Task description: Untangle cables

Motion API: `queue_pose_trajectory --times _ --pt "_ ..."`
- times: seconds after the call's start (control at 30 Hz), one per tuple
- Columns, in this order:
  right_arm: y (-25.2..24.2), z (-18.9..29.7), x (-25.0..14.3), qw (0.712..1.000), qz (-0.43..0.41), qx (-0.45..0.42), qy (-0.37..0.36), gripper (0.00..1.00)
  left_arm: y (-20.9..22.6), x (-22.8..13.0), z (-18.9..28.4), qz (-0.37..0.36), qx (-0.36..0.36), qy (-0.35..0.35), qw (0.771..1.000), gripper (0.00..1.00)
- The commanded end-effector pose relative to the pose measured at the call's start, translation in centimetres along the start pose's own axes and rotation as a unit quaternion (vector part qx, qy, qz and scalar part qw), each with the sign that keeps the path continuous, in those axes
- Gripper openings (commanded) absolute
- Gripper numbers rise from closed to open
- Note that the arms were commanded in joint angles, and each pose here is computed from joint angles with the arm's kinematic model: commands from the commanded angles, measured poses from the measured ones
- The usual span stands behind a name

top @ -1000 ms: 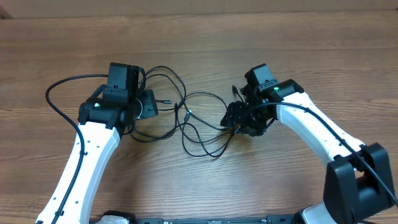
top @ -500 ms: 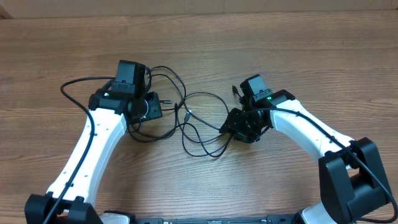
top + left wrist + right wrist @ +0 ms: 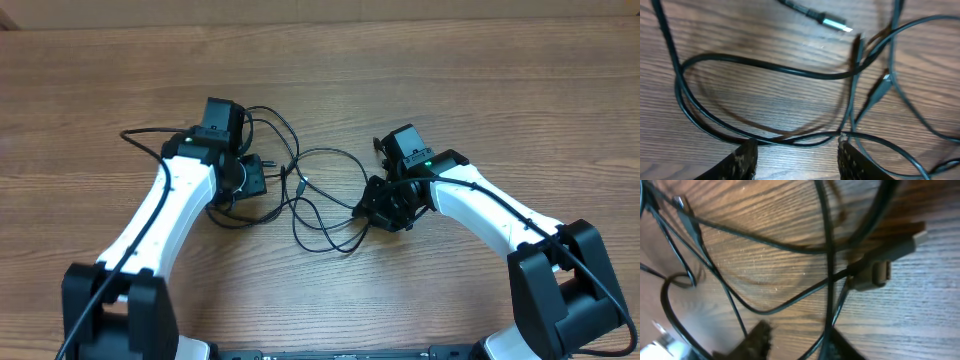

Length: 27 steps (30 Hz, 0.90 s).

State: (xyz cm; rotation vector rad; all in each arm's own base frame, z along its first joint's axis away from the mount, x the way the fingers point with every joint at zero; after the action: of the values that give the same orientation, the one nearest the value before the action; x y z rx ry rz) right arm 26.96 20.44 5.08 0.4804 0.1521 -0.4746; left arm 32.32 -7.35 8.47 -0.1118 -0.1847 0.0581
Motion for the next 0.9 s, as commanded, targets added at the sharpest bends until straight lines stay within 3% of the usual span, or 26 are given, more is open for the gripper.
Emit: queue_pose_trajectory --times 0.0,0.07,0.2,0.33,0.57,0.73,0.87 --pt "-0.5 -0.4 -0.1 1.0 -0.01 -0.01 -0.002 0.18 -0.2 -0.2 -1.4 -0.01 0.003 0.025 1.0 0.51" --pt "-0.8 -0.6 -0.2 1.0 -0.011 -0.013 0.0 0.12 -0.1 -0.5 -2.3 -0.009 0.006 0.039 0.999 0.51" --pt "-1.3 -1.2 -1.0 1.0 -0.006 -0.021 0.007 0.12 0.2 -1.1 -3.8 -0.007 0.013 0.064 0.998 0.51" --pt "-1.2 -1.5 -0.9 1.0 -0.001 -0.017 0.002 0.04 0.4 -1.4 -5.1 -0.01 0.017 0.081 0.997 0.52" --pt "-0.4 -0.7 0.3 0.998 0.057 -0.01 -0.018 0.04 0.7 -2.0 -6.7 -0.012 0.024 0.104 0.994 0.52" --pt "0.0 3.2 3.2 0.992 0.088 -0.048 -0.079 0.04 0.8 -2.0 -6.9 -0.014 0.027 0.104 0.994 0.53" --pt "1.3 10.3 6.5 0.976 0.106 -0.09 -0.169 0.04 1.3 -1.9 -6.9 -0.015 0.04 0.1 0.994 0.56"
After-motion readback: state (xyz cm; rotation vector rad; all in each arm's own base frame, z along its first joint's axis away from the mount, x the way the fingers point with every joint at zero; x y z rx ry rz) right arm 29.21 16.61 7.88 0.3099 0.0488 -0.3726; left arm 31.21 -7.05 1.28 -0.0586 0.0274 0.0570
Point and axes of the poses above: each gripper's point midway between its finger pads, its own z axis back along the fingers, its own y axis along the line the jaws close on, x = y × z, the point moved 1 cm from there along z, back along the fingers, and after that the axes turned 9 degrees about -z, right-handed, at the moved point
